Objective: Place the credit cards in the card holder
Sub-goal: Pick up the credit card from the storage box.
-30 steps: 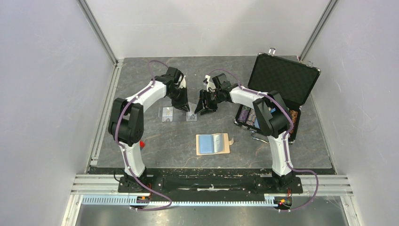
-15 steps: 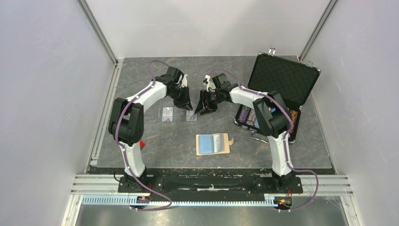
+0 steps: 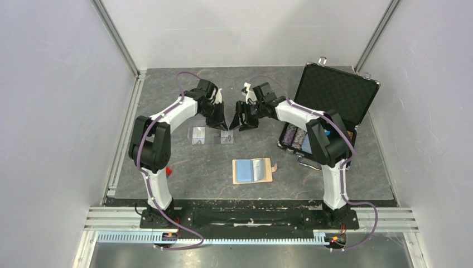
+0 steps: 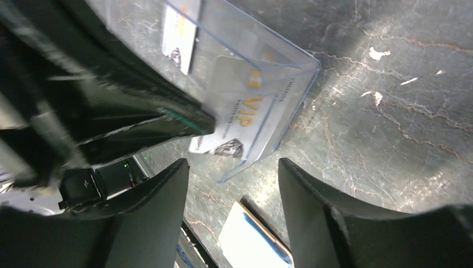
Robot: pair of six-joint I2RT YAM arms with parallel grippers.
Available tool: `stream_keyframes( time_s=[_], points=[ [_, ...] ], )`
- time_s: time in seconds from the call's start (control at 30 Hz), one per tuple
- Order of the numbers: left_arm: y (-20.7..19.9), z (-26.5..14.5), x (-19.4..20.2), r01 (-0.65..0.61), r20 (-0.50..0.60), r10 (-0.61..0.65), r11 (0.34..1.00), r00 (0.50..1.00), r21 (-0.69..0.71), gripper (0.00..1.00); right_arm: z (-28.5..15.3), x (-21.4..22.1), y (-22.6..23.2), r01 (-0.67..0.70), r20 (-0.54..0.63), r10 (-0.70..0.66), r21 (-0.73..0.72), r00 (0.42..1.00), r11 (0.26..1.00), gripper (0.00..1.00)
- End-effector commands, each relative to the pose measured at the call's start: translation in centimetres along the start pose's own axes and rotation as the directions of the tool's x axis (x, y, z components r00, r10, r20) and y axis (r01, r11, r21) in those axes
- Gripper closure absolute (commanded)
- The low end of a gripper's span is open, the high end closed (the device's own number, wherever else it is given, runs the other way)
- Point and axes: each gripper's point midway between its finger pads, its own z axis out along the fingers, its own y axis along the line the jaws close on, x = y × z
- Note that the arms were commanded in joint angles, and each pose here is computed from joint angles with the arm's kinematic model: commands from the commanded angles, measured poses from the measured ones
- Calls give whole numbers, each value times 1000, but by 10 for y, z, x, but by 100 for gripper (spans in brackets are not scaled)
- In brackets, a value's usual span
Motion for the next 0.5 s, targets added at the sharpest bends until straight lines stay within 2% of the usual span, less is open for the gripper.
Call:
stream_keyframes(
  time_s=[0.0,0.2,0.37,0.47],
  points=[
    [-4,-18,-10,-25,63,27,999,998,-30,98,-37,-31,29,107,132,-103,-23,986,994,34],
    [-21,-57,-23,-40,162,40,999,986,0,98,-69,-39,51,170,236,-137,-126,962,977,18],
    [-47,-87,-28,-73,256,38,989,966,129,98,-99,-39,68,189,322,-96,-272,942,943,18],
    [-70,-103,-28,-105,298,18,954,955,280,98,-114,-34,76,202,350,-73,-350,934,915,19]
  ],
)
